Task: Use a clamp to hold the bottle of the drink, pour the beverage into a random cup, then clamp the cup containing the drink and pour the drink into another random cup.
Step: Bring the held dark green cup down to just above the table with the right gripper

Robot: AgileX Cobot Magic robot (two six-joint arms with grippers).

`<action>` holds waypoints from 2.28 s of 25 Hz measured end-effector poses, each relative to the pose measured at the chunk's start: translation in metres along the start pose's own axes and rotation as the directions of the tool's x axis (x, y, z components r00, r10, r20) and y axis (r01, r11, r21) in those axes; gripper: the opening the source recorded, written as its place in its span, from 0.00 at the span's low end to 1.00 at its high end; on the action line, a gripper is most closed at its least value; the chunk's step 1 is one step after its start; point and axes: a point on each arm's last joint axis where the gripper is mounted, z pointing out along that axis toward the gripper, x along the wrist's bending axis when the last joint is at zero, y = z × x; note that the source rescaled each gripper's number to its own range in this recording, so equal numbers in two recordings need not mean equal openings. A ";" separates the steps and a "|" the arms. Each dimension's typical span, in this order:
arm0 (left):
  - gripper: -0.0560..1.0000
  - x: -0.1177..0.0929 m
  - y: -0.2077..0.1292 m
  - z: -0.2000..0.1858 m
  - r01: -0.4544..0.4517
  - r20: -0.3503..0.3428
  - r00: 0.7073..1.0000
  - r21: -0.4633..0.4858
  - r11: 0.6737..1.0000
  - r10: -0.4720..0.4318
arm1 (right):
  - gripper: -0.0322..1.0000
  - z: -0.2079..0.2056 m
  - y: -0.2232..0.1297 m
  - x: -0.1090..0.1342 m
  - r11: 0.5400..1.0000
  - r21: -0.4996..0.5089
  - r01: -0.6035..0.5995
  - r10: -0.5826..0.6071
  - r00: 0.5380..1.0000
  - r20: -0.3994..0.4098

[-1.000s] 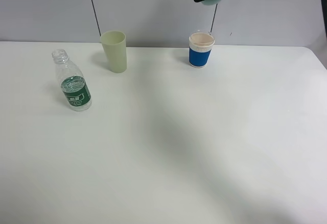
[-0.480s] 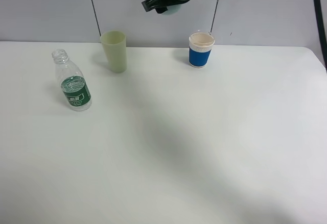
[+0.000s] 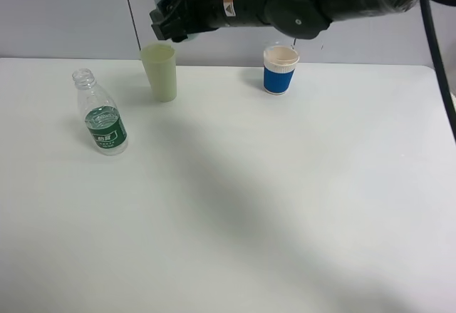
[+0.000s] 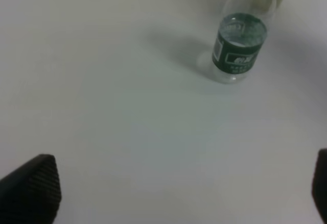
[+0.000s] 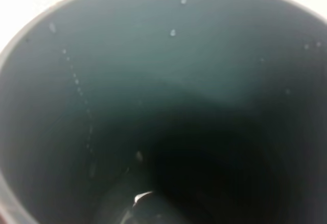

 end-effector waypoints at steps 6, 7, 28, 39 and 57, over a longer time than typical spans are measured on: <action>1.00 0.000 0.000 0.000 0.000 0.000 1.000 0.000 1.000 0.000 | 0.03 -0.006 -0.040 0.015 0.999 0.051 0.007 -0.003 0.997 -0.071; 1.00 0.000 0.000 0.000 0.000 0.000 1.000 0.000 1.000 0.000 | 0.03 -0.008 -0.048 0.017 0.998 0.065 0.009 -0.004 0.997 -0.081; 1.00 0.000 0.000 0.000 0.000 0.000 1.000 0.000 1.000 0.000 | 0.03 -0.041 -0.150 0.024 0.998 0.053 -0.042 0.044 0.999 -0.033; 1.00 0.000 0.000 0.000 0.000 0.000 1.000 0.000 1.000 0.000 | 0.03 -0.030 -0.190 0.026 0.989 0.104 -0.105 0.105 0.994 0.007; 1.00 0.000 0.000 0.000 0.000 0.000 1.000 0.000 1.000 0.000 | 0.03 -0.026 -0.206 0.028 0.990 0.114 -0.077 0.076 0.997 0.014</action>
